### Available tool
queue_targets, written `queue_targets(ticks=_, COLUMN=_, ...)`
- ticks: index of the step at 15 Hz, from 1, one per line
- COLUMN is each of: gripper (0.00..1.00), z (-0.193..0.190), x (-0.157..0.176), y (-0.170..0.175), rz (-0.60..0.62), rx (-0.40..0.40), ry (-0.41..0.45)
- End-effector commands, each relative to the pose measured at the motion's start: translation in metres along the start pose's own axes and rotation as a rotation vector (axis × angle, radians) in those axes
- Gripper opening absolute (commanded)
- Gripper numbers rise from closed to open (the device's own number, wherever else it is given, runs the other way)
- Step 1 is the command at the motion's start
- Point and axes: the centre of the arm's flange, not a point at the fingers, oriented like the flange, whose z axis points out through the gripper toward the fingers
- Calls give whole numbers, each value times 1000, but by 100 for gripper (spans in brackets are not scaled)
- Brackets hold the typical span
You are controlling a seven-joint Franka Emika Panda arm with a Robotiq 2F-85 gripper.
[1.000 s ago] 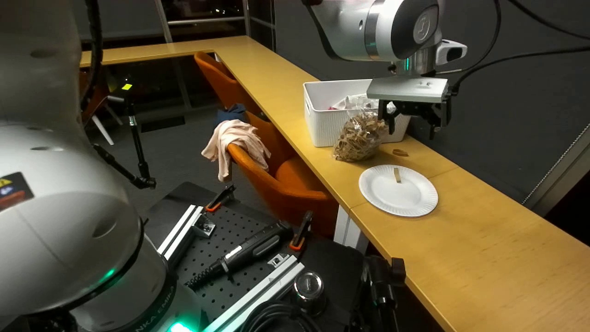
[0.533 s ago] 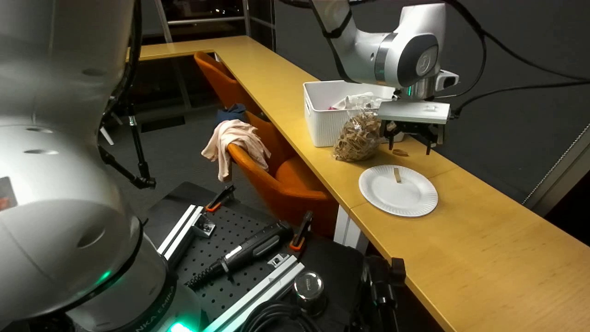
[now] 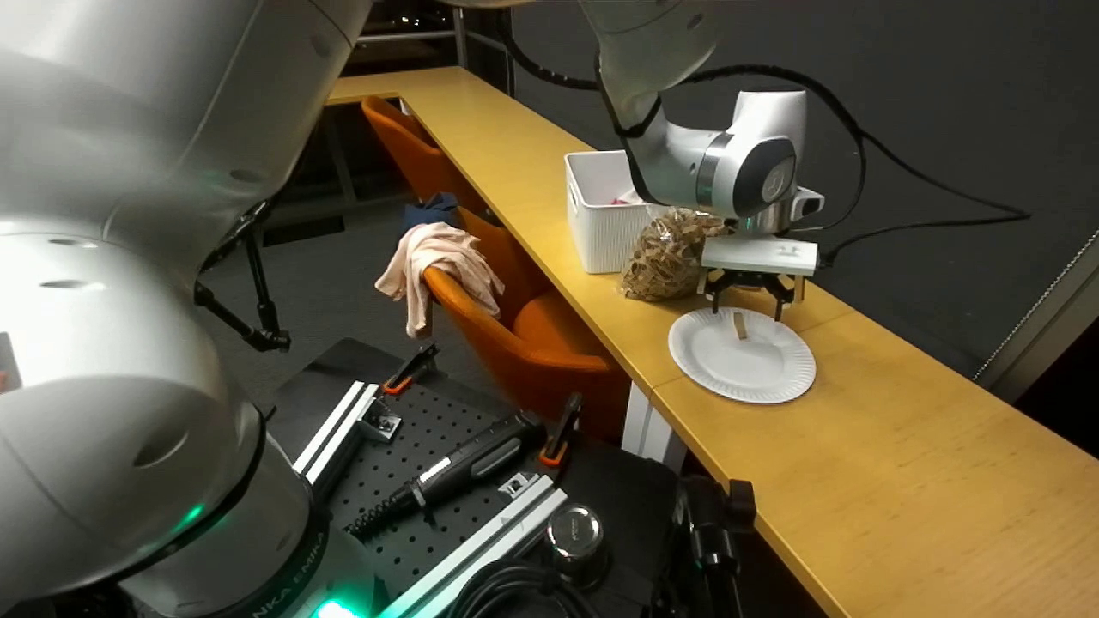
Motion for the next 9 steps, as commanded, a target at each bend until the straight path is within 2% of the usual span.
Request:
queue_targets(ticks=1, gripper=100, z=24, x=22, y=12, rz=-42, rx=-7, ry=11)
queue_targets(ticks=9, gripper=100, z=36, x=44, y=13, rz=-85, rx=-35, ry=41)
